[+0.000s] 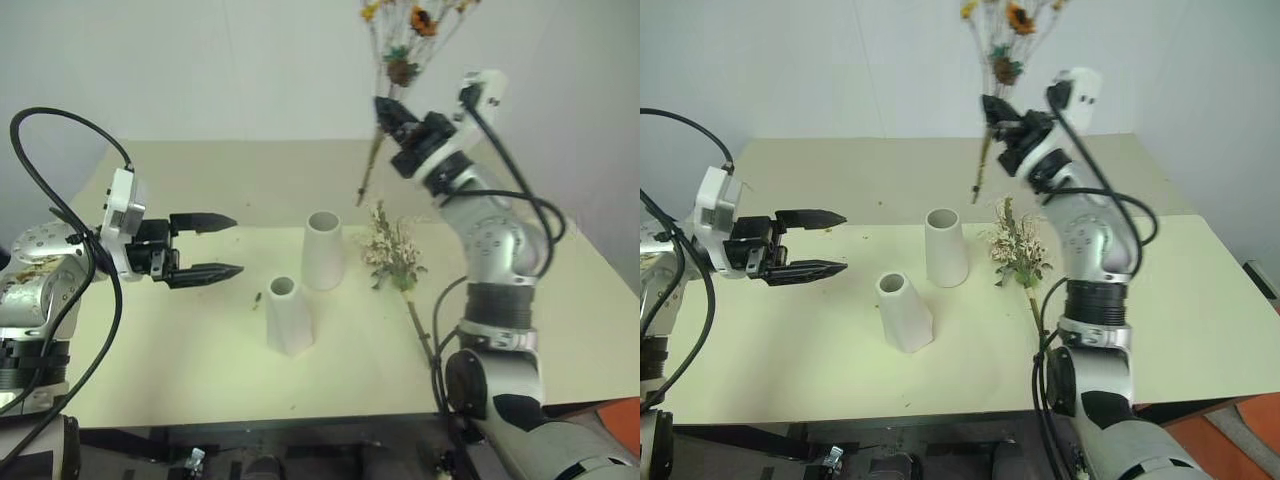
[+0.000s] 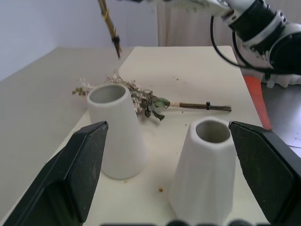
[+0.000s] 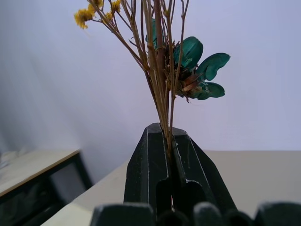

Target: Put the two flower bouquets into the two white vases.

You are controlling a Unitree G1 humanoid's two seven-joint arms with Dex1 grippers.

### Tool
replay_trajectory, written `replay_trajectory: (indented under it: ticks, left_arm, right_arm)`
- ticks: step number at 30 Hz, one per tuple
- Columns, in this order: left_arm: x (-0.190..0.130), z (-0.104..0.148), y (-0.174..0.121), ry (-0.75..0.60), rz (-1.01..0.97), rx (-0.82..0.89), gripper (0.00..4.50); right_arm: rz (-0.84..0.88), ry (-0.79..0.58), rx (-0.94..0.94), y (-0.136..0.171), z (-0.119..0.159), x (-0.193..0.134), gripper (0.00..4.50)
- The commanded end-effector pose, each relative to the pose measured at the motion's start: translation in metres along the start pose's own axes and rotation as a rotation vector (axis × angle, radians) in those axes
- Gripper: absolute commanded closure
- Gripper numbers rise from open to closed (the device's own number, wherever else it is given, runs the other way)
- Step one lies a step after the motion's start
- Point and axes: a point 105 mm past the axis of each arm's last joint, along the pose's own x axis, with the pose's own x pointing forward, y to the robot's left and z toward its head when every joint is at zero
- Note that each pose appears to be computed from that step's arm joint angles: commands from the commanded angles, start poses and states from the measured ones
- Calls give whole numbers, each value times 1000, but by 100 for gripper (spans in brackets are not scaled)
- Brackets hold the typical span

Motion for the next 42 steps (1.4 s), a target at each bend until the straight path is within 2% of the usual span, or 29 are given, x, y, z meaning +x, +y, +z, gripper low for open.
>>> replay_trajectory:
  ticks: [1,8,25,34,35,37,42]
  left_arm:
    - [1,10,2,-32,11,39,0]
    - [5,14,5,-64,40,8,0]
    - [-4,29,19,-112,156,-53,0]
    - [-8,33,20,-136,167,-40,0]
    - [-8,33,20,-135,168,-40,0]
    - [-8,33,20,-136,167,-40,0]
    - [-6,33,21,-139,160,-40,0]
  right_arm:
    - [57,-46,-45,14,-4,3,446]
    - [74,-27,-125,18,-36,8,446]
    - [67,-1,-157,10,-68,7,446]
    - [76,28,-214,10,-90,-6,446]
    - [77,30,-220,10,-91,-8,393]
    - [70,33,-235,9,-92,-11,345]
    - [64,36,-308,7,-87,-18,174]
